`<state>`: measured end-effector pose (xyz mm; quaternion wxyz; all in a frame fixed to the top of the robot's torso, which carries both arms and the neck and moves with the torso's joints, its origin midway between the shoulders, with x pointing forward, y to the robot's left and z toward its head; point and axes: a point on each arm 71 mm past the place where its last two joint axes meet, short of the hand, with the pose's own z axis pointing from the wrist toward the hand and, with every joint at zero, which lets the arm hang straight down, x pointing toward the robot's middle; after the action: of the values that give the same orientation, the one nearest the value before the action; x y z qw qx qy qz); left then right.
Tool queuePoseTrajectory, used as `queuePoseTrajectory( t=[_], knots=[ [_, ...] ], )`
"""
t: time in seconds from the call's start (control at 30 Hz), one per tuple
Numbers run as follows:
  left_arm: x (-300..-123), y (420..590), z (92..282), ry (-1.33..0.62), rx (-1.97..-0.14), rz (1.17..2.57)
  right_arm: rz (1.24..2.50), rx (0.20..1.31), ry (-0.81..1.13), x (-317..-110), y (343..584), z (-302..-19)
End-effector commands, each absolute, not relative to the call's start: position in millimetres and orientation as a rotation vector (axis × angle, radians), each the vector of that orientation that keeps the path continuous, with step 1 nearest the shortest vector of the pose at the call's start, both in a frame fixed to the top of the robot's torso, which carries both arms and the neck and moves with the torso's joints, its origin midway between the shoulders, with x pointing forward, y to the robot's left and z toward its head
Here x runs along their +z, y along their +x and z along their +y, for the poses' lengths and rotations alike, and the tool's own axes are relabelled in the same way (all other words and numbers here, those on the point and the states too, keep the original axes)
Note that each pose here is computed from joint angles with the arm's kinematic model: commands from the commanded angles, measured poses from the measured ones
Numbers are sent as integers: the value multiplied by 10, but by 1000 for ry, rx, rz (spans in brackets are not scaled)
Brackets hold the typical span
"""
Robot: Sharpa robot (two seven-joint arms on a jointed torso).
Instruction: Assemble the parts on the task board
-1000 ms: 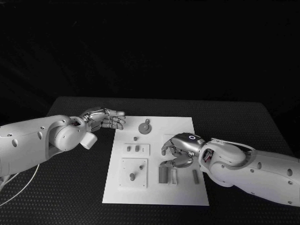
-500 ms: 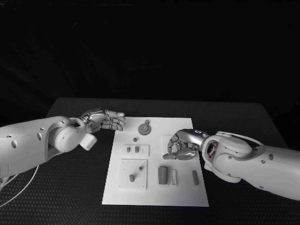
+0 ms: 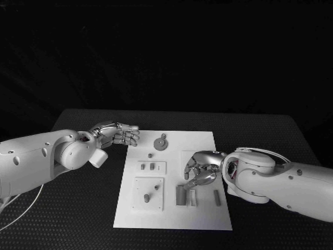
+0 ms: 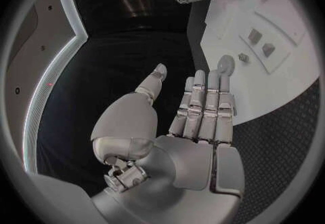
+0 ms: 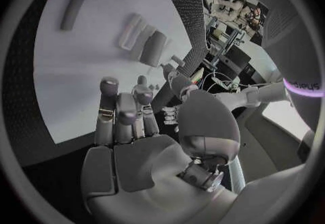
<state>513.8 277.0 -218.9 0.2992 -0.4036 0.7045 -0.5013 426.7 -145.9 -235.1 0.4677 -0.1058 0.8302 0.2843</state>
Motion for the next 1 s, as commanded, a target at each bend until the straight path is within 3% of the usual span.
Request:
queuePoseTrajectory(
  t=[0.03,0.23,0.67,1.0],
  knots=[
    [-2179,5135,2745,-1060,-1352,1878,1763,834,-502,-2210,4238,-1383],
    [-2179,5139,2751,-1061,-1350,1876,1644,911,-684,-2220,4173,-1336],
    [-2184,5151,2742,-1060,-1351,1878,1546,875,-947,-2418,4023,-1115],
    [-2185,5152,2752,-1063,-1348,1880,1627,816,-1012,-2550,4007,-1138]
  ],
)
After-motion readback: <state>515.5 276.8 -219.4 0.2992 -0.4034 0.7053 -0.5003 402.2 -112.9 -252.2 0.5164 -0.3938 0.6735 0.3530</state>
